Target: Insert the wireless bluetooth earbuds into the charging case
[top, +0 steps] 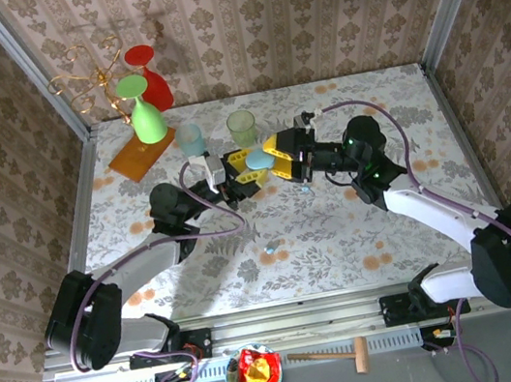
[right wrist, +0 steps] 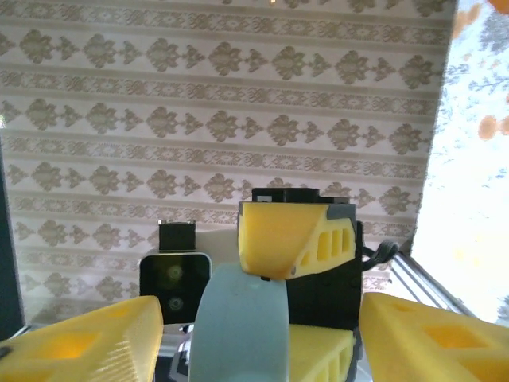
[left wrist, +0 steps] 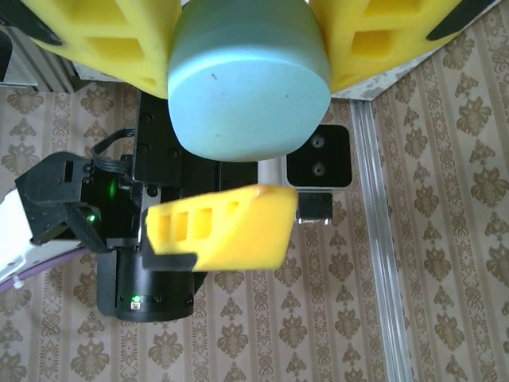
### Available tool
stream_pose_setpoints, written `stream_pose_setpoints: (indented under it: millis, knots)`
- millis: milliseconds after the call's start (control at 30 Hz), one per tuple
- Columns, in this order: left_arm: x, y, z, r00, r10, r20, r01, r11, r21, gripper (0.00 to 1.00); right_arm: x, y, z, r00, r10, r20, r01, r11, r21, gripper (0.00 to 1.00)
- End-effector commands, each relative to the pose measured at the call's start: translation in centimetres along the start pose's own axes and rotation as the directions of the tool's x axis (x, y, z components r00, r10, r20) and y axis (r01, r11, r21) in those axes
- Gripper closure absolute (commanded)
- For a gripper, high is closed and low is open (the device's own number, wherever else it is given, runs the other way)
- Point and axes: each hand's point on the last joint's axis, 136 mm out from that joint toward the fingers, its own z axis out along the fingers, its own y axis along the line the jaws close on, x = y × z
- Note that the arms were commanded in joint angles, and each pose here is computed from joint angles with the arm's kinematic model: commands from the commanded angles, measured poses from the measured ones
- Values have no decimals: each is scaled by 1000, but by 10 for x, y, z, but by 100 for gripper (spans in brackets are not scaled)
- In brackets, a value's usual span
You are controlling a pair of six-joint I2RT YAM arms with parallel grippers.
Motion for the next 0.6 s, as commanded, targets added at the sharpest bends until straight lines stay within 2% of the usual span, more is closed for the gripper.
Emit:
stream_pose_setpoints:
  millis: [0, 167, 333, 467, 567]
  knots:
    - [-18, 2, -2, 999, -38, 25, 38, 999, -12, 73, 5, 3, -8, 985, -175, 0, 174, 979, 103, 23]
    - [-23, 15, -3, 987, -157, 31, 159, 986, -57, 76, 10, -10, -7, 960, -276, -39, 279, 951, 134, 16]
    - [-25, 5, -5, 981, -193, 6, 193, 981, -7, 76, 14, -24, -16, 895, -437, -86, 443, 857, 262, 13]
    - [-26, -5, -8, 979, -201, -23, 201, 979, 26, 76, 10, -29, -19, 894, -439, -91, 444, 837, 318, 13]
    - [-24, -13, -8, 979, -197, -51, 200, 977, 67, 76, 9, -24, -15, 901, -427, -80, 431, 854, 290, 15]
